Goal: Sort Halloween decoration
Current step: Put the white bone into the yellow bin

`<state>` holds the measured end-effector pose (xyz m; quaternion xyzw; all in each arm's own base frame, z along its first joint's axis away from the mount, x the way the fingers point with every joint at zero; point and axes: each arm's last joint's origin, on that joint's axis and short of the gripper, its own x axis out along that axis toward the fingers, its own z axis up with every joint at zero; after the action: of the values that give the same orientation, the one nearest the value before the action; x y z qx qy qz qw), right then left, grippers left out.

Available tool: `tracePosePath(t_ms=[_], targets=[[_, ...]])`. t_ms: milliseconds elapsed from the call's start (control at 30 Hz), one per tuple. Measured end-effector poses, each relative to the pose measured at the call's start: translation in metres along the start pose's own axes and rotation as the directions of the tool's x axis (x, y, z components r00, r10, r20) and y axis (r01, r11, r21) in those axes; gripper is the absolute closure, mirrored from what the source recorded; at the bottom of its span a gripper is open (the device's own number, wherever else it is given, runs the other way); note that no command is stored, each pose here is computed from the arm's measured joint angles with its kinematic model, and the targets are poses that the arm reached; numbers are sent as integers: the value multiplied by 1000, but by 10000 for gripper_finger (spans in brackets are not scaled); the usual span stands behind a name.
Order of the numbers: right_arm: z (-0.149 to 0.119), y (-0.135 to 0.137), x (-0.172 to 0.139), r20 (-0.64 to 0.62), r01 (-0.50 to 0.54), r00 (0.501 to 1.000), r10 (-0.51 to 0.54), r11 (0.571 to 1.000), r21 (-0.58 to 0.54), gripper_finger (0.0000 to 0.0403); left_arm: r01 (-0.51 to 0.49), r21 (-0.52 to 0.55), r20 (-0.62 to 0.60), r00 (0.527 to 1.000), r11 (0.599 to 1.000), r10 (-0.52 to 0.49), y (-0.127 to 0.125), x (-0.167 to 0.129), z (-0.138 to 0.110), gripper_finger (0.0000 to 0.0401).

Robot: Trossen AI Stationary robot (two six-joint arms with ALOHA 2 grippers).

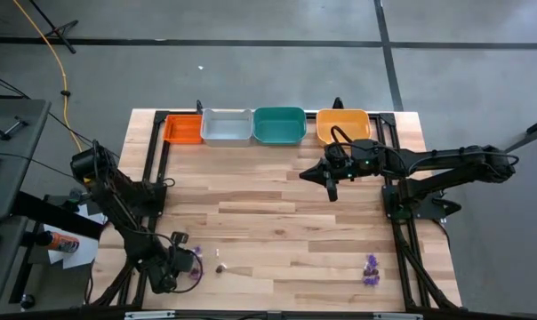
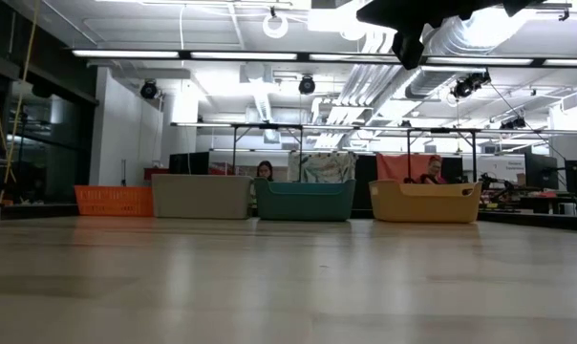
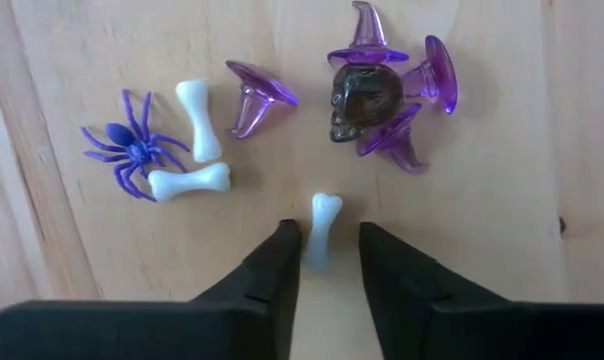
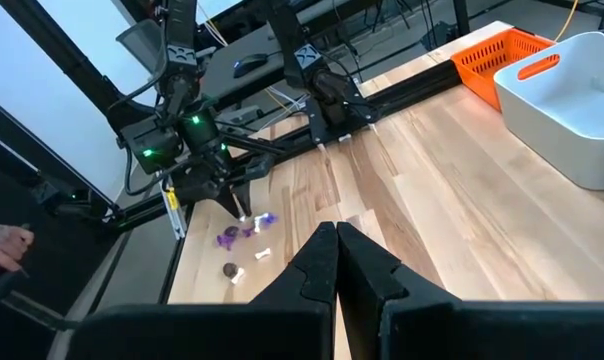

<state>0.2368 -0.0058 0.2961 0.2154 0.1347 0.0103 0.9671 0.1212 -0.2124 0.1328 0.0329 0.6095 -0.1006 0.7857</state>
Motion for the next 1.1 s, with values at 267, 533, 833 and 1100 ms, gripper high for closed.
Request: tracePosePath(t_ms=[267,533,833,1100], targets=[[-1,-1,0,-11,5,1000,-5,1000,1,402,3,-93,-12,1000,996,-4,7,0,7,394],[-5,-2,0,-55,24,998,-24,1000,6,402,63,-155,-1,998,986,-64,15,-19,10,399],[-3,-1,0,-34,14,999,-15,999,-32,402,211,-250,234,960,945,-153,44,-83,15,401],[17,8,-2,173,-65,982,75,996,-63,402,123,-313,649,752,942,118,115,-142,33,401]])
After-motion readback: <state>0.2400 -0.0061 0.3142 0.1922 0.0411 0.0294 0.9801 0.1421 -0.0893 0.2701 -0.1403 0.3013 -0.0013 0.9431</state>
